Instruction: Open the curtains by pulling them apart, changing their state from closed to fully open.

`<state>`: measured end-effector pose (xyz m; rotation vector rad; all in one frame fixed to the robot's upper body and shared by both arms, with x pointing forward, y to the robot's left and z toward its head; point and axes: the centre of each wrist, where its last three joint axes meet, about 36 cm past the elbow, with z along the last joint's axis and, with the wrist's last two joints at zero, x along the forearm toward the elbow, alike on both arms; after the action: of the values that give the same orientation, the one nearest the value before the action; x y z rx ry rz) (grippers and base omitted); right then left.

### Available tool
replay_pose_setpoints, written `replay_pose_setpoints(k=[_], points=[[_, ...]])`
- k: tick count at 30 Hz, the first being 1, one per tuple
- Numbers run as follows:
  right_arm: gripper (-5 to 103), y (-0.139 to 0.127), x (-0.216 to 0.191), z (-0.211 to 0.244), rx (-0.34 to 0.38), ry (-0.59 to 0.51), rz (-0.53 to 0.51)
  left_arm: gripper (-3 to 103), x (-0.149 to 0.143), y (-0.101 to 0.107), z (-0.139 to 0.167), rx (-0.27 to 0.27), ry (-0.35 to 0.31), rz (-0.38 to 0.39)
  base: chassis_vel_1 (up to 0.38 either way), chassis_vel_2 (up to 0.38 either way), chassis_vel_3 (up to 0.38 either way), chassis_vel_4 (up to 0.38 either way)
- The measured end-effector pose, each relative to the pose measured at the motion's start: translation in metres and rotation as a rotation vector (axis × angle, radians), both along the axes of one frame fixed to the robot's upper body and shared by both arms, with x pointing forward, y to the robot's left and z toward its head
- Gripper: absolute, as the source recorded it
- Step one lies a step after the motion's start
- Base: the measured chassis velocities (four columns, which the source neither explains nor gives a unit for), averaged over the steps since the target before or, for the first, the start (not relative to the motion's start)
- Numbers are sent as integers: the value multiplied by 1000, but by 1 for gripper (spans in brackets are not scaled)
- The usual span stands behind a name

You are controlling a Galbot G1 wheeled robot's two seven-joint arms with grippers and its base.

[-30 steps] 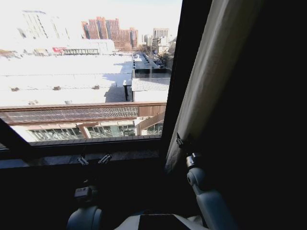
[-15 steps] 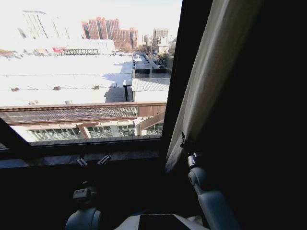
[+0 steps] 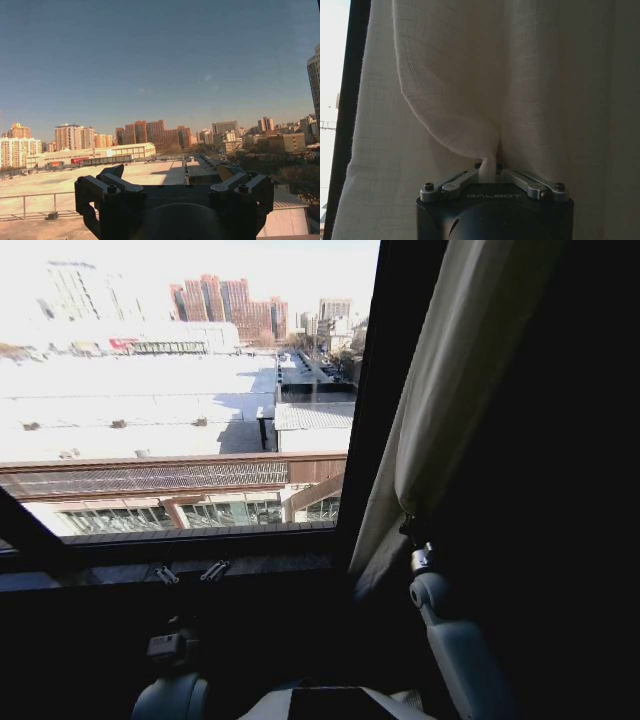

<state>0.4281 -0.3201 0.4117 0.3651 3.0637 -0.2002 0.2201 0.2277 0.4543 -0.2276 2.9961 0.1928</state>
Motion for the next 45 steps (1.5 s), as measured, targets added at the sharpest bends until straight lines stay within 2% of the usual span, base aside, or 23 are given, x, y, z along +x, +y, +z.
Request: replay_pose_setpoints(k=[10,25,27,37,39,40,41,42,43,45], points=[[1,-60,30,4,-30,13,-175,100,2,2,1,1,-9,5,0,0,0,0],[1,-138,51,-10,-21,83,-438,100,4,2,-2,-2,-8,4,0,0,0,0],[1,-142,52,-11,-20,88,-455,100,4,2,-3,-3,-7,4,0,0,0,0],[1,-169,60,-30,-8,174,-666,100,3,3,-7,-5,-5,9,0,0,0,0],[-3,-167,59,-28,-10,170,-657,100,4,2,-8,-7,-4,9,0,0,0,0],[2,-164,57,-27,-10,166,-635,100,4,2,-8,-9,-3,8,0,0,0,0],[2,-158,52,-26,-12,163,-603,100,4,1,-9,-10,-2,8,0,0,0,0],[8,-150,46,-23,-16,155,-555,100,4,1,-9,-11,-3,8,0,0,0,0],[8,-150,46,-23,-16,155,-555,100,4,1,-9,-11,-3,8,0,0,0,0],[18,-123,28,-18,-32,141,-412,100,4,1,-9,-11,-2,7,0,0,0,0]])
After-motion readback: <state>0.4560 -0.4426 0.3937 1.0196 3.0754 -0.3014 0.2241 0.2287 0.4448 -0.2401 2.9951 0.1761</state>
